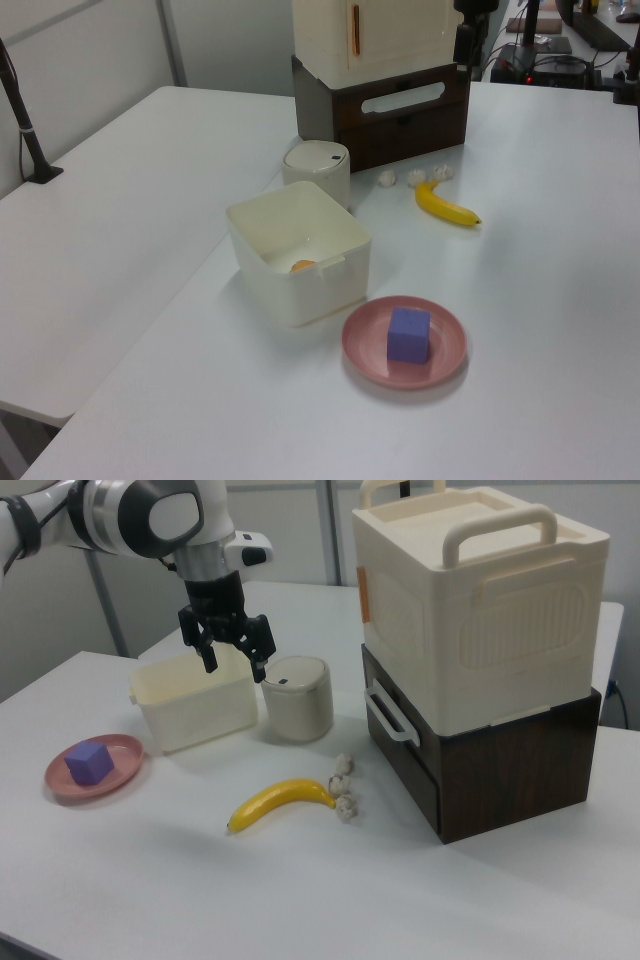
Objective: Put the cube on the table
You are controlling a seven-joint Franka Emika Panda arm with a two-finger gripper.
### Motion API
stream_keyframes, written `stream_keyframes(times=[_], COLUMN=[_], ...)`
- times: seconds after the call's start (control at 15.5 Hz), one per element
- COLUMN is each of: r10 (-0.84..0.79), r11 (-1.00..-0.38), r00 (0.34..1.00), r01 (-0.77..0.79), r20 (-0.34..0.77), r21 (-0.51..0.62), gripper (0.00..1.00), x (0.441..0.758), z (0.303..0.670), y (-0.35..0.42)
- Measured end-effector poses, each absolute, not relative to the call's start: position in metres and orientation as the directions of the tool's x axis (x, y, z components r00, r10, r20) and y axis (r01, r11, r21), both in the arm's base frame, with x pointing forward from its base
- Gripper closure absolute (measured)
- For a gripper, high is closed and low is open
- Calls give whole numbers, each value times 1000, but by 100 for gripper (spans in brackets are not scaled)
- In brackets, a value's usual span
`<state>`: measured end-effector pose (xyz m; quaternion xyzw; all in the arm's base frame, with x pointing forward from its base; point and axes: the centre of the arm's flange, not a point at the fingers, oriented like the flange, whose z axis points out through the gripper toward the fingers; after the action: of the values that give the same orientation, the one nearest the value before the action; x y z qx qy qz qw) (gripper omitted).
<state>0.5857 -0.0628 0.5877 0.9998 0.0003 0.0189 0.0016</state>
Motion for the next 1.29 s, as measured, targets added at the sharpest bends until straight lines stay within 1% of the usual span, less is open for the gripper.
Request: stream_keyframes(times=[1.29], r10=[-3], r11=[-1000], r00=[1000], r01=[-3], r20=[21], r21=[1], gripper=[0], x=[583], z=[588], y=[-64])
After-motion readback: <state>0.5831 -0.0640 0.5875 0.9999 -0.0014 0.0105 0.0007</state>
